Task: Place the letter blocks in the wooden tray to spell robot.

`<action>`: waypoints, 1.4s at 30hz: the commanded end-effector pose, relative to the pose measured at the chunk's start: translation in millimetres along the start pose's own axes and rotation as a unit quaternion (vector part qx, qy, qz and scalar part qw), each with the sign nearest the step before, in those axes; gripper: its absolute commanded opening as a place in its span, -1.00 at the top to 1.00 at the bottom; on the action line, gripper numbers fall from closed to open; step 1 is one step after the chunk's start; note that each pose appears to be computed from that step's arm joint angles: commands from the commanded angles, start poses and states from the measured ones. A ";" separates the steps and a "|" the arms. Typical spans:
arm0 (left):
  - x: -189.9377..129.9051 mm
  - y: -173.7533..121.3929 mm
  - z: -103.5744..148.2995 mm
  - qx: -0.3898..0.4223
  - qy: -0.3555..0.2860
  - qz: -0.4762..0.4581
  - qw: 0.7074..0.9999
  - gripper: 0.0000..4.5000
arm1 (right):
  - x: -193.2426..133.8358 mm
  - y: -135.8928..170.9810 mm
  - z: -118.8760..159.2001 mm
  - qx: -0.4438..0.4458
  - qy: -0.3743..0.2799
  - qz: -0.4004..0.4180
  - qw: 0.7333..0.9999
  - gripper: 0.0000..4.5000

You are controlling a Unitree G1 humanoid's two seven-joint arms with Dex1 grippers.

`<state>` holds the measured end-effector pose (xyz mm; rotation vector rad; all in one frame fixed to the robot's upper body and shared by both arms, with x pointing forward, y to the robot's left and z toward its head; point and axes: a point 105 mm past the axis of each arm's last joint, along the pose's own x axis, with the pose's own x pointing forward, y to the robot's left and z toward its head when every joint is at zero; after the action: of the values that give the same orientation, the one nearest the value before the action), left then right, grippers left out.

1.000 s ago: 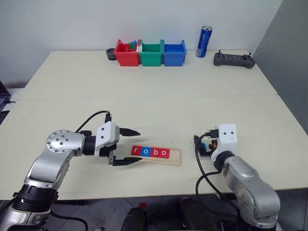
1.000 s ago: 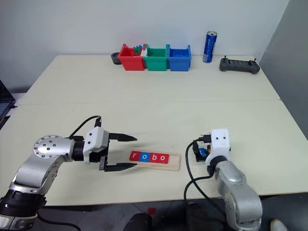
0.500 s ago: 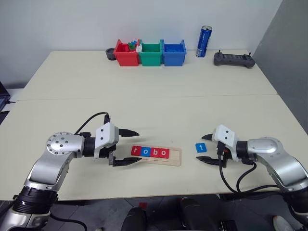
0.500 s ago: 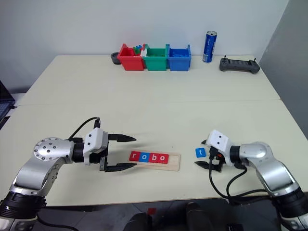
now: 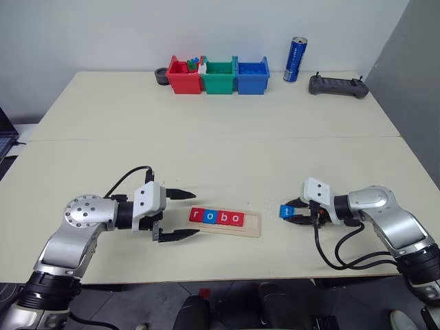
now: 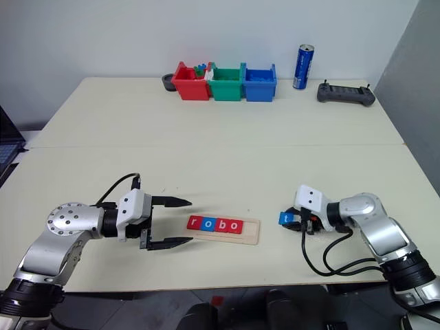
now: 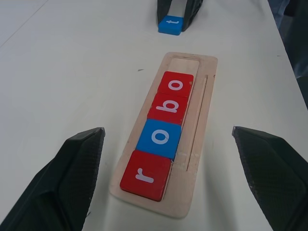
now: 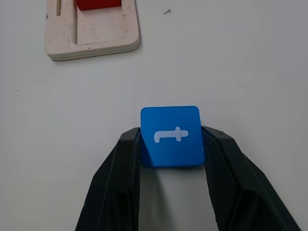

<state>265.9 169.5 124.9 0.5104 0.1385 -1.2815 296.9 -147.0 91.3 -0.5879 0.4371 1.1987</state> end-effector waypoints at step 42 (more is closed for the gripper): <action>-1.7 -3.6 -9.0 0.011 -0.013 0.007 1.000 -1.00 | 54.7 41.1 72.9 -0.022 0.005 0.030 0.999 -0.10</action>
<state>262.7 176.9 109.4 0.4961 0.1318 -1.2713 274.9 -54.9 97.6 -0.6100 0.4789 1.2611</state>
